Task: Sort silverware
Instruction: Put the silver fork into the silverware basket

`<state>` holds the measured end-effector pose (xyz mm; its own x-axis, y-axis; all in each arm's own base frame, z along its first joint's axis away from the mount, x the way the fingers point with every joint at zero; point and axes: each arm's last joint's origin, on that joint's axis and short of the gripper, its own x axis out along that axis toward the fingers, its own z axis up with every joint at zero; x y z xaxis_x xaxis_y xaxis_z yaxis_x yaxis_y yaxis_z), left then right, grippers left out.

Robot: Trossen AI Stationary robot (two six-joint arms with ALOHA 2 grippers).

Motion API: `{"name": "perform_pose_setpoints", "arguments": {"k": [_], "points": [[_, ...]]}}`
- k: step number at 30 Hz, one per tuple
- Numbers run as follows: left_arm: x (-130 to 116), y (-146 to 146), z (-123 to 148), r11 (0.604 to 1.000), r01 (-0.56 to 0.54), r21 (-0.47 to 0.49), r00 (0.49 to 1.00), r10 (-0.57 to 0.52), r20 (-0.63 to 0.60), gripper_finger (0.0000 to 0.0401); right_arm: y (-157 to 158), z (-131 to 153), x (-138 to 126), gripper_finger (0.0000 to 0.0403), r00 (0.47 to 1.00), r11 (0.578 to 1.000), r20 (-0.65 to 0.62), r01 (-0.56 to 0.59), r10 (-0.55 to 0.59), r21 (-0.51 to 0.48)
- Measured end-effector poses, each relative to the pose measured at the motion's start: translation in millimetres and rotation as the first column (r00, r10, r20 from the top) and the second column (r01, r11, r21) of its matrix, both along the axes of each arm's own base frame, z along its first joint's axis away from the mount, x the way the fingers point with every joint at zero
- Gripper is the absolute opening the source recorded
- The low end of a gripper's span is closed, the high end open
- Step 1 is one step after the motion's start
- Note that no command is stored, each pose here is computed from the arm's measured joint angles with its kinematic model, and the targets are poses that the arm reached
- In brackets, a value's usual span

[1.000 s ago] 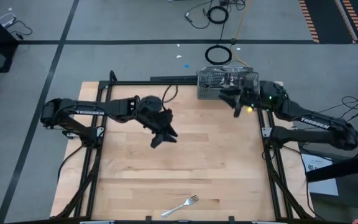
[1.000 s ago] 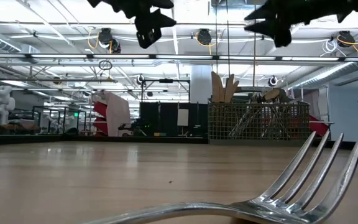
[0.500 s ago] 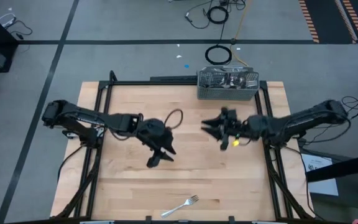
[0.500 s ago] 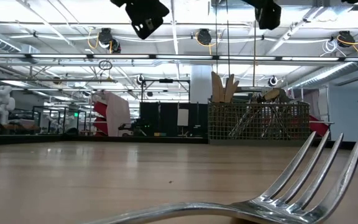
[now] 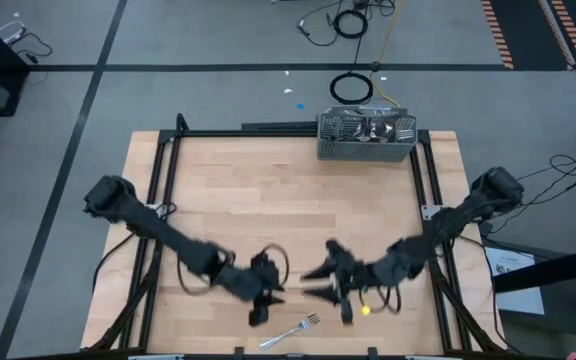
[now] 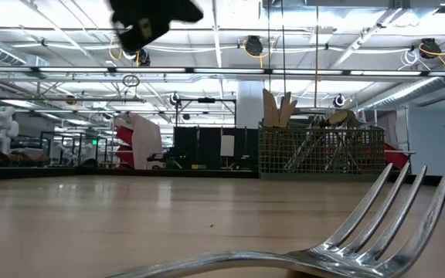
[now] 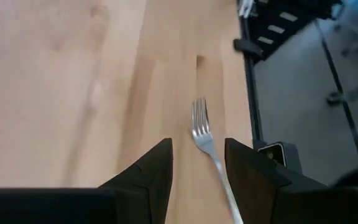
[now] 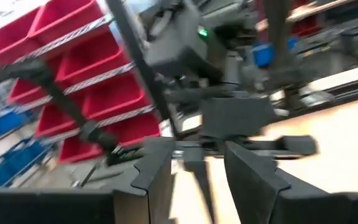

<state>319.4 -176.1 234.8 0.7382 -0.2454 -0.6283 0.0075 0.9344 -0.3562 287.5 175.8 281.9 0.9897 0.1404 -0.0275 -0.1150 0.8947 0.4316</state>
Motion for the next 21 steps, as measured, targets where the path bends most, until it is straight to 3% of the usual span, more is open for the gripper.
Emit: {"name": "perform_pose_setpoints", "arguments": {"k": [5,11,17,21], "points": [[-2,-50,-42,0.994,-0.104,-0.023,0.994,0.104,-0.028,0.0152,45,-14,5,0.0138,0.995,0.996,-0.038,-0.088,0.088,-0.016],[8,-102,-79,0.989,-0.141,0.036,0.990,0.141,-0.003,0.0152,77,-33,-3,0.0138,0.991,0.996,-0.103,-0.084,0.087,0.027],[22,-120,-110,0.949,-0.268,0.169,0.958,0.281,-0.057,0.0152,97,-41,-21,0.0138,0.990,0.996,-0.131,-0.050,0.059,0.070],[31,-128,-112,0.945,-0.282,0.163,0.956,0.292,-0.037,0.0152,105,-41,-30,0.0138,0.991,0.996,-0.125,-0.037,0.048,0.085]]}}
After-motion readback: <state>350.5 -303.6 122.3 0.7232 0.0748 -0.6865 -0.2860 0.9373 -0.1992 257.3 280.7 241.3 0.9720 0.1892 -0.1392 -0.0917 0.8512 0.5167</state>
